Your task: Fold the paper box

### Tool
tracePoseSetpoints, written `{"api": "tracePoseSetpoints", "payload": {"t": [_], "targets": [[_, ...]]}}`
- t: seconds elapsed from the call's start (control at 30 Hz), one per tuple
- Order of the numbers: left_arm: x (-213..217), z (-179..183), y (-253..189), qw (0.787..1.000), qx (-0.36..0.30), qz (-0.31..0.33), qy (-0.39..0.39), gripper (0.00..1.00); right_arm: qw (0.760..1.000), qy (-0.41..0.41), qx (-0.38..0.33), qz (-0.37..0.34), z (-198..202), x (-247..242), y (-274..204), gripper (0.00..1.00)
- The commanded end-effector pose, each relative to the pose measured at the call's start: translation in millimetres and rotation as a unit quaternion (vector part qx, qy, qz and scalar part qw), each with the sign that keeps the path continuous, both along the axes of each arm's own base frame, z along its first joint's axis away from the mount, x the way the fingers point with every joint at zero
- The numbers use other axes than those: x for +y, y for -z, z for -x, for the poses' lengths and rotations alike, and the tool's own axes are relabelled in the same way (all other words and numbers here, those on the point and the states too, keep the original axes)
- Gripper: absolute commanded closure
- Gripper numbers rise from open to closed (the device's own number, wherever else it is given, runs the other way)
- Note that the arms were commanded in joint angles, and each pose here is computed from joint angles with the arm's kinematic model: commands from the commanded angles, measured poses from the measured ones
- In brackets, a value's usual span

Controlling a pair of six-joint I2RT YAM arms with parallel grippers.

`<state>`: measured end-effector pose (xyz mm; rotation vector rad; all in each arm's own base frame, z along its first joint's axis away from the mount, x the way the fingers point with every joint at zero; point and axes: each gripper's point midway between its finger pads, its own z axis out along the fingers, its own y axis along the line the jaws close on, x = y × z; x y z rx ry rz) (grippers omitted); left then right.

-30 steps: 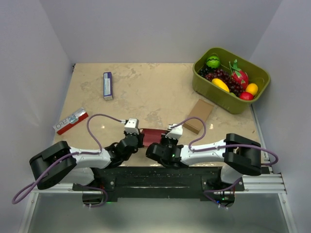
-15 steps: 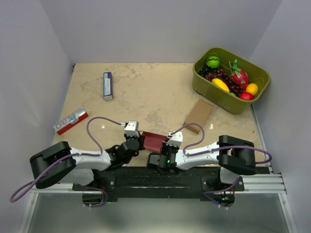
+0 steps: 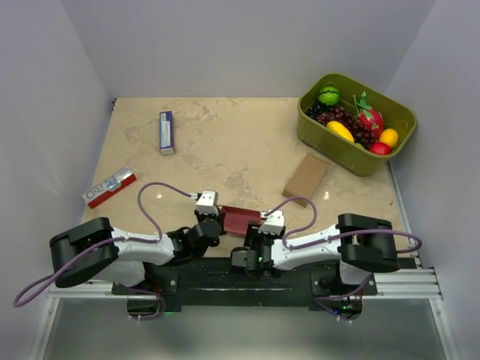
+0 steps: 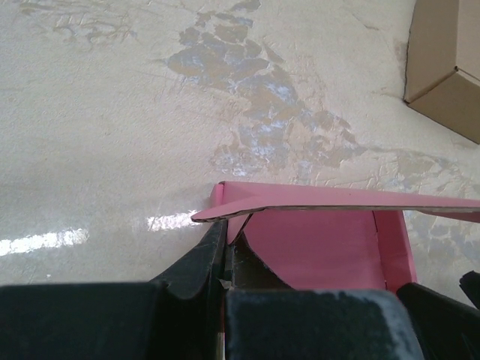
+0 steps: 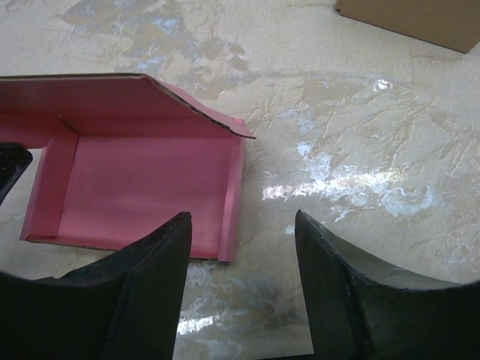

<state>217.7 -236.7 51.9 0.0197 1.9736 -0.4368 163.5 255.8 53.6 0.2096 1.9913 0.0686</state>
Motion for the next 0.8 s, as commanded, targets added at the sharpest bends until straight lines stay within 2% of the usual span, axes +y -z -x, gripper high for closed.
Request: {"api": "tracePoseSetpoints", "payload": {"t": [0.0,0.07,0.1,0.13,0.23,0.43,0.6,0.77], "targets": [[22.8,16.7,36.9,0.993,0.046,-0.11,0.01,1.0,0.999,-0.003,-0.029,-0.038,-0.8,2.6,-26.3,0.31],[19.1,13.6,30.1,0.992,0.039,-0.119,0.013,1.0,0.999,-0.024,-0.025,-0.02,0.3,2.3,-32.3,0.26],[20.2,13.7,30.2,0.991,0.04,-0.128,0.014,1.0,0.998,-0.036,-0.024,-0.034,1.0,8.6,-33.2,0.23],[19.7,12.6,28.4,0.99,0.038,-0.134,0.016,1.0,0.997,-0.067,-0.017,-0.018,3.2,9.2,-42.2,0.23],[19.9,10.8,25.9,0.989,0.036,-0.145,0.015,1.0,0.992,-0.119,-0.015,-0.043,7.8,16.0,-54.3,0.22],[19.3,9.8,23.1,0.988,0.034,-0.151,0.016,1.0,0.986,-0.165,0.008,-0.036,7.6,9.6,-55.3,0.24],[17.4,9.5,22.0,0.987,0.032,-0.156,0.022,1.0,0.978,-0.198,0.03,-0.056,-25.5,6.7,-58.3,0.3],[11.1,10.0,23.0,0.986,0.038,-0.159,0.035,1.0,0.977,-0.213,0.019,-0.019,-52.2,-3.6,-69.1,0.32]]}}
